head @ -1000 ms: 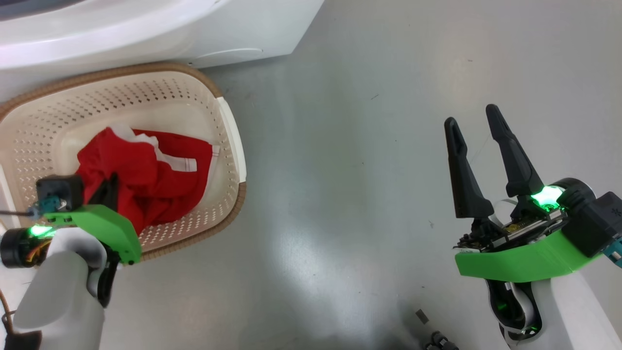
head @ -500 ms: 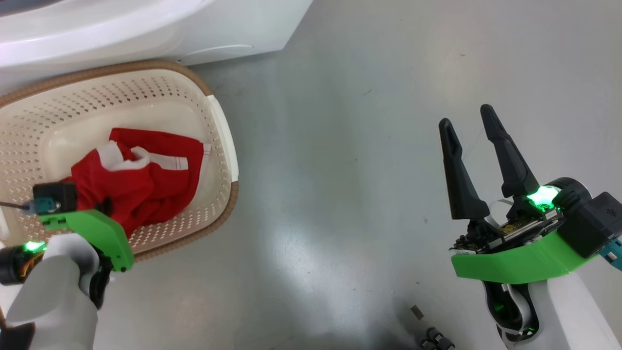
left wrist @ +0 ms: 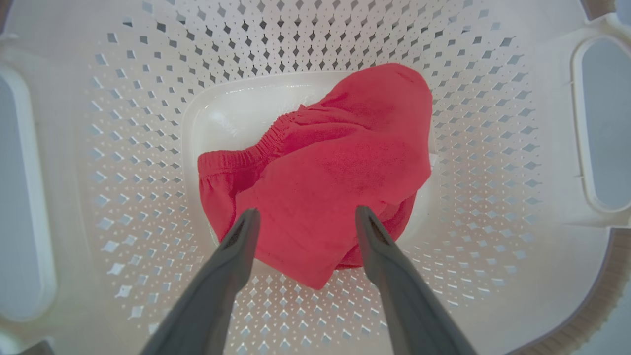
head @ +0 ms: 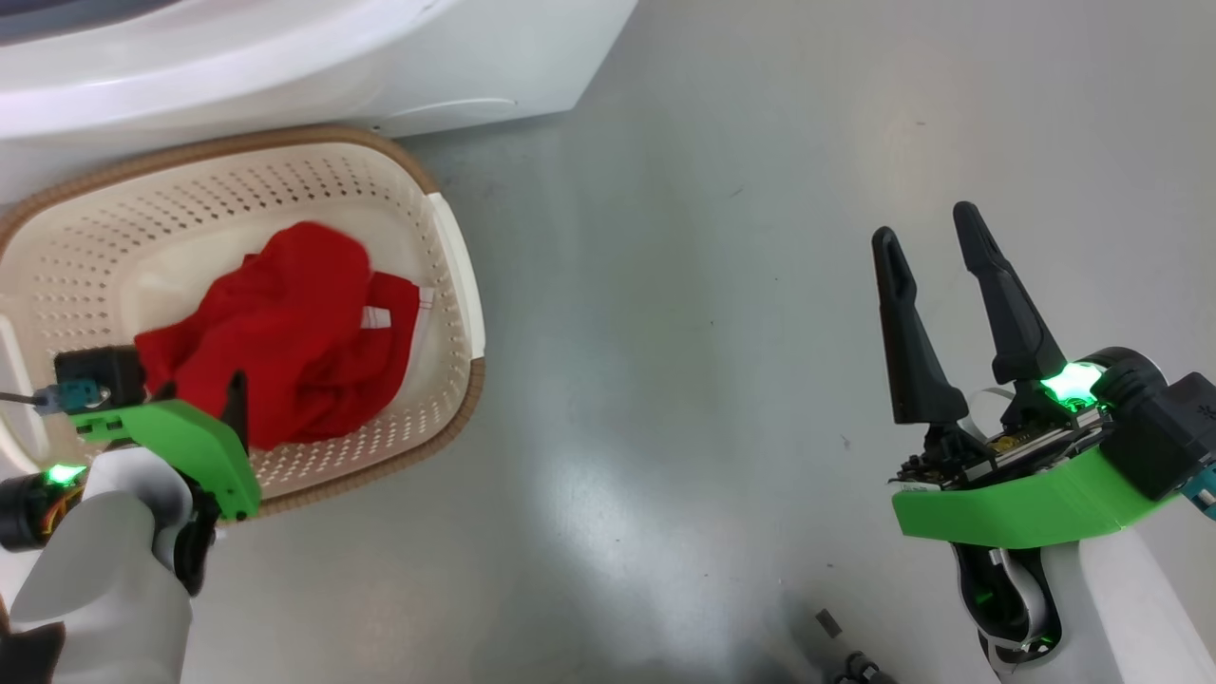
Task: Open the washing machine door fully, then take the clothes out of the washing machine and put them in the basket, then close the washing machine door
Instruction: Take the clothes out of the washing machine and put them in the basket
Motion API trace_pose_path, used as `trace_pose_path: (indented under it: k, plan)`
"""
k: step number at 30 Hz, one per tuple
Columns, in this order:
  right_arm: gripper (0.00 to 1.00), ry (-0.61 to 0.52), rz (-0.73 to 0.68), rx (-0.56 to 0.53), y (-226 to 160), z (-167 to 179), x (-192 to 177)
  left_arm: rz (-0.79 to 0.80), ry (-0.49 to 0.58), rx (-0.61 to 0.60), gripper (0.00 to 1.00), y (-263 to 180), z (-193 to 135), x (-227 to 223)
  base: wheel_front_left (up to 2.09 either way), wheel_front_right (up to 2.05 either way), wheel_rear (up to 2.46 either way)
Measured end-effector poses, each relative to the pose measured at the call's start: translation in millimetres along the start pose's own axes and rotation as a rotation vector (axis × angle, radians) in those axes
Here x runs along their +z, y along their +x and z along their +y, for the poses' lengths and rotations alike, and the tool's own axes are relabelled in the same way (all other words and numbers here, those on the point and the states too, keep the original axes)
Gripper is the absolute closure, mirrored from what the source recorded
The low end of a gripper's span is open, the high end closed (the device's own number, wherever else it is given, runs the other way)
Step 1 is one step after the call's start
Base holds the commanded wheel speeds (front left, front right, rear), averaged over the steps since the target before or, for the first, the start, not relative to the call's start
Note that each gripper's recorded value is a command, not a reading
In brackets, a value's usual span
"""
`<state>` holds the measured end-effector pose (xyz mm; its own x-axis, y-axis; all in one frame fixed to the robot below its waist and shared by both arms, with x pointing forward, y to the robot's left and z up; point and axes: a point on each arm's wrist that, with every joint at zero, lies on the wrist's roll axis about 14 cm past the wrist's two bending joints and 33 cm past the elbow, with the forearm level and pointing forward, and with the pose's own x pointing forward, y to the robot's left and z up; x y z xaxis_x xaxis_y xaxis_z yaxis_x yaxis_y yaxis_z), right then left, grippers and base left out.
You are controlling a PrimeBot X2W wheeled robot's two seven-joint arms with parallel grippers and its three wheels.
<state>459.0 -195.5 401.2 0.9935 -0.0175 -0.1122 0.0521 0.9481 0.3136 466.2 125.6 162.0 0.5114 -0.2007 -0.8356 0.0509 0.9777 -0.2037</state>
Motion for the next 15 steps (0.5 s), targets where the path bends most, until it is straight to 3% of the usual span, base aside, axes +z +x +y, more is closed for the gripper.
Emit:
trace_pose_path:
  k: [15]
  plan:
    - [0.00,-0.019,-0.038,0.039,0,14,15,-0.276,-0.041,-0.044,0.00,-33,-11,51,0.00,0.00,0.00]
